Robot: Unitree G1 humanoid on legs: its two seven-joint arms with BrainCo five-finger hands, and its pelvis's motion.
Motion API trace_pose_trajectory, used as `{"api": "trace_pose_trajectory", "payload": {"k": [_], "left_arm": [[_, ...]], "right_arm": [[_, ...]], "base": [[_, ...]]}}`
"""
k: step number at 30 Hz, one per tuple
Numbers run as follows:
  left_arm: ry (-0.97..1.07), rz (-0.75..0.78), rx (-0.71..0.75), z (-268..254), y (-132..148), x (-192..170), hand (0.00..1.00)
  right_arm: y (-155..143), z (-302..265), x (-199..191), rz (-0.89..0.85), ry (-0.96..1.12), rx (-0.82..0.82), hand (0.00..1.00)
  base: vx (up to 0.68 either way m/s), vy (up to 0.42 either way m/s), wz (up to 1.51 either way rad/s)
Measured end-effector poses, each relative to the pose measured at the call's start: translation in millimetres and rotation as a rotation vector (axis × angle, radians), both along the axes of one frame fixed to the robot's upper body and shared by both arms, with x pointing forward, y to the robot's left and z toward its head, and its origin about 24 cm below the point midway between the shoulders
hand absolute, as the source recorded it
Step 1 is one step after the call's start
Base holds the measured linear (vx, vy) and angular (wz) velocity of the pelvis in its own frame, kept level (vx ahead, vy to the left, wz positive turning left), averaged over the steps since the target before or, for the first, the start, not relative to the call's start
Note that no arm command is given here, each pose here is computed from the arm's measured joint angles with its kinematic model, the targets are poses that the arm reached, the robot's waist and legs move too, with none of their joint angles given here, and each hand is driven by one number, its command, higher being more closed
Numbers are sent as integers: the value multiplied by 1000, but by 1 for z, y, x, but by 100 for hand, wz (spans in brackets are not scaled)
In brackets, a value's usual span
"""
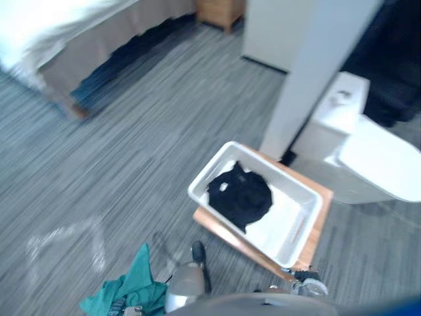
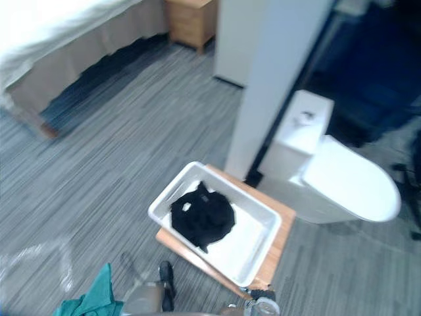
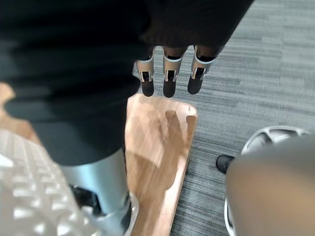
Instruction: Tidy the bed and pick cloth on bed and put in laundry
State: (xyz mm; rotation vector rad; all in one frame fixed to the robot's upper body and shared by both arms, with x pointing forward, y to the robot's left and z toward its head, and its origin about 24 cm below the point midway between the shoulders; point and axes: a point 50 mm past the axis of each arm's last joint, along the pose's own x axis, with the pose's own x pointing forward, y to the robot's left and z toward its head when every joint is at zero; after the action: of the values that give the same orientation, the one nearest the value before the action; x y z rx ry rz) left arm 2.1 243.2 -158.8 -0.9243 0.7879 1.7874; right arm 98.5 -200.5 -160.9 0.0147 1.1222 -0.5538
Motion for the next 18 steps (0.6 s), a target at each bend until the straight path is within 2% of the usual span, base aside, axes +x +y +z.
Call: {"api": "trace_pose_trajectory", "payload": {"k": [3,6,7,8,9,10,11,14,15,16,18], "left_arm": [[-47,83,73,8,18,7,100],[-167,202,248,35,69,28,100],[-223,306,376,59,109,22,100],[-292,347,522,90,151,14,100],[-314,355,605,109,171,12,100],[-353,372,767,148,202,11,100],[-382,386,888,182,225,6,100],[-506,485,1059,243,259,4,100],[-522,467,1095,273,276,18,100],[-512,450,1105,281,279,22,100],[-462,252,1210,346,293,66,100]], "right_arm": [[-3,-2,-11,-59,8,7,0],[-1,-3,-14,-81,2,25,0],[-4,-2,-14,-109,-10,31,0],[-9,-1,-16,-137,-21,29,0],[-11,-1,-18,-157,-22,26,0],[-16,-1,-23,-188,-18,21,0],[-19,-1,-27,-214,-13,18,0],[-32,1,-29,-242,-24,7,0],[-41,3,-31,-234,-21,-10,0],[-43,3,-31,-233,-21,-14,0],[-49,5,-29,-223,-25,-30,0]], "base": [[64,221,84],[31,99,42],[19,-10,7],[19,-34,-1],[4,-51,-6],[5,-45,-8],[11,-39,-11],[19,-3,-40],[18,16,-43],[23,9,-40],[17,-15,-29]]}}
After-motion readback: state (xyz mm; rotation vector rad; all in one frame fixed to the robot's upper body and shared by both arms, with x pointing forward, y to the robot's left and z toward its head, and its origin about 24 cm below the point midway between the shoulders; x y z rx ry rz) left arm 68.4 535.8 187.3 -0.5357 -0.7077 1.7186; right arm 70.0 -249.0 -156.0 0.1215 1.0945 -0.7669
